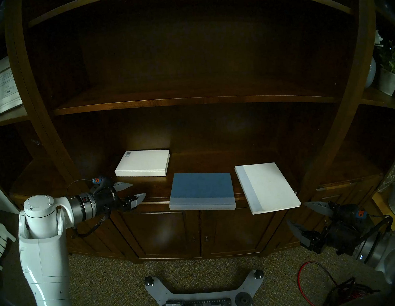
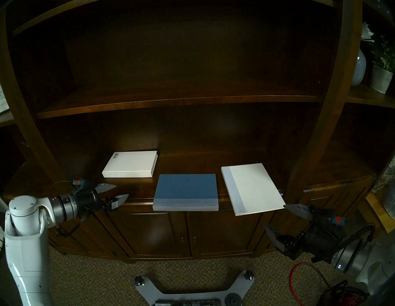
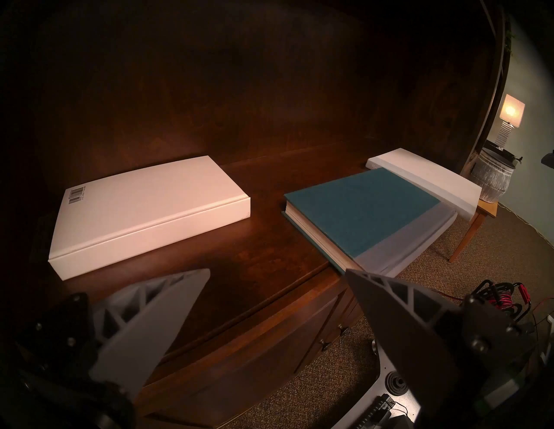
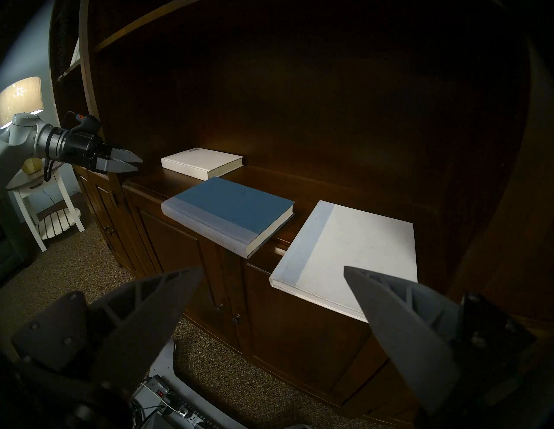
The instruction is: Close the books and align them horizontally on the shelf
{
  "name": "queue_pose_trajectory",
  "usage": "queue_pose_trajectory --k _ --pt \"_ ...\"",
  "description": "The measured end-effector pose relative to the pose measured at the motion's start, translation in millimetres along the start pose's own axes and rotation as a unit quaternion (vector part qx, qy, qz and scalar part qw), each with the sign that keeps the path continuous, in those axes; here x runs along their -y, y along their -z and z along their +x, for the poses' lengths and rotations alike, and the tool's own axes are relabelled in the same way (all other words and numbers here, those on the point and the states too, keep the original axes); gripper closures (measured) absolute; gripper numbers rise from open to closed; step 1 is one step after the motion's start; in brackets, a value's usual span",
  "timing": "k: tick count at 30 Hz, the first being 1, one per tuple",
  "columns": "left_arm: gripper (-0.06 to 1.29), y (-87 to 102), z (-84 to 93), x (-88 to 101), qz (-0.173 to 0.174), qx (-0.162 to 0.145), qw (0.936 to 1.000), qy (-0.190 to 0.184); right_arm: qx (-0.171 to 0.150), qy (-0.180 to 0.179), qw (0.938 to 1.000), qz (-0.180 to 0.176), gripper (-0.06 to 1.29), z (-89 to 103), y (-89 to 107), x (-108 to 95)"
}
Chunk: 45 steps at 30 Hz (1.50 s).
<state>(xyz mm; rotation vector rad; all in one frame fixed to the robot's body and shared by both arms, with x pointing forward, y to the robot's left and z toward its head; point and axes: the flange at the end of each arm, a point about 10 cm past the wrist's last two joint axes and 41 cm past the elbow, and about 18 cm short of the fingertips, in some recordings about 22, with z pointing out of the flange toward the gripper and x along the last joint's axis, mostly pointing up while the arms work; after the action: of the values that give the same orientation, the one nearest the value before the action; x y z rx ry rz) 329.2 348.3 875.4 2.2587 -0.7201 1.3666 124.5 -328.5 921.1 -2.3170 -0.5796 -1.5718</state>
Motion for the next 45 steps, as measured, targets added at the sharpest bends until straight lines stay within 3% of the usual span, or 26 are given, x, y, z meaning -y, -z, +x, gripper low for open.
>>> queue_pose_trajectory --k 17,31,38,45 --pt "0.00 0.0 -0.5 0.0 0.000 0.001 1.0000 0.000 0.102 -0.040 0.9938 -0.018 0.00 -10.2 -15.4 -8" --pt "0.00 -0.1 -0.8 0.0 0.000 0.001 1.0000 0.000 0.181 -0.097 0.9783 -0.026 0.00 -6.0 -52.8 -8" --pt "0.00 -0.1 -0.8 0.0 0.000 0.001 1.0000 0.000 0.215 -0.103 0.9708 -0.027 0.00 -7.1 -59.7 -6" --pt "0.00 -0.1 -0.8 0.0 0.000 0.001 1.0000 0.000 0.231 -0.102 0.9671 -0.033 0.00 -10.4 -60.9 -5"
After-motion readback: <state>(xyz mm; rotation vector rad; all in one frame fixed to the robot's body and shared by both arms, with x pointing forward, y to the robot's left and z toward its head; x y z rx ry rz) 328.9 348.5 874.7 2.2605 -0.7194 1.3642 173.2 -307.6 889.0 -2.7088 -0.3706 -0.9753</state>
